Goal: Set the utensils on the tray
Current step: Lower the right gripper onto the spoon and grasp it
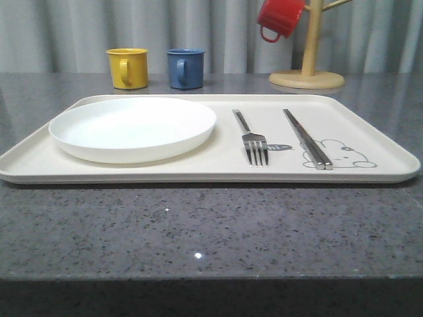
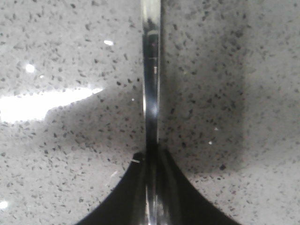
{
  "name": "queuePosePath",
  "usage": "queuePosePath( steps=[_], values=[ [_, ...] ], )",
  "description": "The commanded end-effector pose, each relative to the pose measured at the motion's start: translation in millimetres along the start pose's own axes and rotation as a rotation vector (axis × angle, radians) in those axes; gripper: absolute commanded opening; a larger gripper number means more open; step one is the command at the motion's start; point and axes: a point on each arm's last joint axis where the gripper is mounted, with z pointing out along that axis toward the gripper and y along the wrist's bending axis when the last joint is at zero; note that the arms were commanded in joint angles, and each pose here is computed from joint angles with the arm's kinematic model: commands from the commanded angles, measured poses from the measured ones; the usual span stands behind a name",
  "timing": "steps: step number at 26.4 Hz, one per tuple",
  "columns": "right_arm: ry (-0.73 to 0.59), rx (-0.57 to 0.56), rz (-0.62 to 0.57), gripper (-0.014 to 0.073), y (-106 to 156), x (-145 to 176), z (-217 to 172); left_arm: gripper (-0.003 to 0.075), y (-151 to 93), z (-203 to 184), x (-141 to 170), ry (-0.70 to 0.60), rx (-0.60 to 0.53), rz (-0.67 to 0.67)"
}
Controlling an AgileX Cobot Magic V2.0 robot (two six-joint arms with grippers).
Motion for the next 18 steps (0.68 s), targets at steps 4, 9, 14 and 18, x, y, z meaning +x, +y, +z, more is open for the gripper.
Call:
queuePosePath(
  steps=[4, 9, 14, 18],
  values=[
    [-0.079, 0.015, 0.006, -0.0036, -3.8, 6.8, -39.4, -0.0019, 2.1, -2.0, -16.2, -0.104, -0.015, -0.019],
    [-0.099, -0.028, 0.070, -0.0036, 1.9, 17.1, -60.7, -0.0019, 2.1, -2.0, -16.2, -0.104, -0.015, -0.019],
    [-0.125, -0.064, 0.069, -0.0036, 13.7, 27.8, -81.6, -0.0019, 2.1, -2.0, -16.2, -0.104, -0.015, -0.019],
    [-0.146, -0.082, 0.057, -0.0036, 29.7, 35.5, -95.5, -0.0019, 2.1, -2.0, -16.2, -0.104, -0.015, -0.019]
  ],
)
